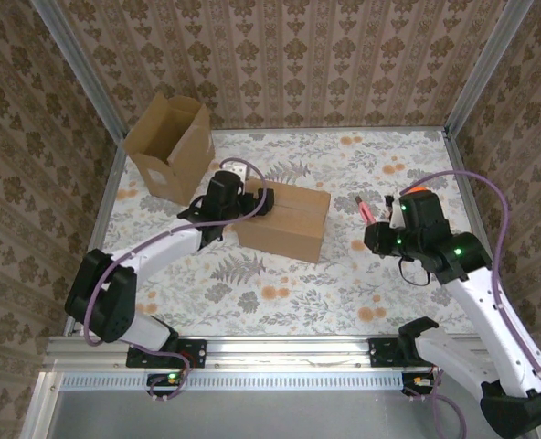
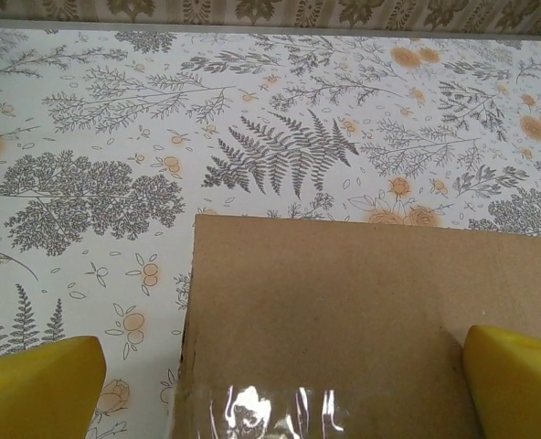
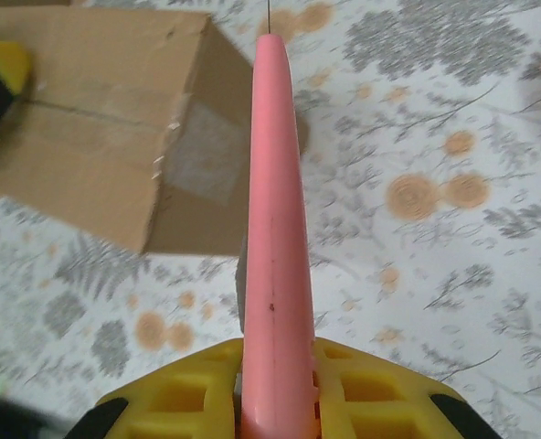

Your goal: Unpack the express box

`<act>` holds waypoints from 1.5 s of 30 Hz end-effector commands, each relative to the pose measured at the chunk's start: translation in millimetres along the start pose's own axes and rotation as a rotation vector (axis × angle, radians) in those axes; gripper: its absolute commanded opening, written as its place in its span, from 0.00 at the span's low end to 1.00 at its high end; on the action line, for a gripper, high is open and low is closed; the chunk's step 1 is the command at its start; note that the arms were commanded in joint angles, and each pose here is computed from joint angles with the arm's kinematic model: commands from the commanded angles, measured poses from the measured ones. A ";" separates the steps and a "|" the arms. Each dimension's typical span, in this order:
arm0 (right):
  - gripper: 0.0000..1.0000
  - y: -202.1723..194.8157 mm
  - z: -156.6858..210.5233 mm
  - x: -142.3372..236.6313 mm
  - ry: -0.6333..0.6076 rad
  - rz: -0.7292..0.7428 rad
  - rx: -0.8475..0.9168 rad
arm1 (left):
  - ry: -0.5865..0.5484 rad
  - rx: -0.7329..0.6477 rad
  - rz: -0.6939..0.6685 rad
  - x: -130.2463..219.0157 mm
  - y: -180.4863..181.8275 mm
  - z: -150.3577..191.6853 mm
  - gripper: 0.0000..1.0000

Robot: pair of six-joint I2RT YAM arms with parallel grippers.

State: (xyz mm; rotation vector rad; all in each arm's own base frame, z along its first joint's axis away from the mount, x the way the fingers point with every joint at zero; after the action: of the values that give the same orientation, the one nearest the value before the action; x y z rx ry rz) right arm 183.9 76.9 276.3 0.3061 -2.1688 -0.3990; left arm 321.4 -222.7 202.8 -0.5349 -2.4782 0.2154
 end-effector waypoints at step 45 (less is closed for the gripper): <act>0.00 19.9 8.9 -41.8 0.057 -0.291 -0.216 | 0.143 -0.052 -0.146 -3.8 19.0 64.5 1.00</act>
State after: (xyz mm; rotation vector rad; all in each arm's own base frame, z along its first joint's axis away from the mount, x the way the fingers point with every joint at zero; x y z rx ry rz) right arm 196.6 108.3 247.2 0.4909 -2.0013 -0.7610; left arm 315.2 -224.8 196.8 -0.4729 -2.5598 0.2434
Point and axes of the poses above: each hand's point on the last joint's axis, 136 mm out from that joint toward the fingers, its own x axis back along the fingers, its own y axis along the line the jaws close on, z = x × y, the point moved 6 cm from there along x, back along the fingers, and after that the axes turned 2 degrees about x, right-handed, at the moved point
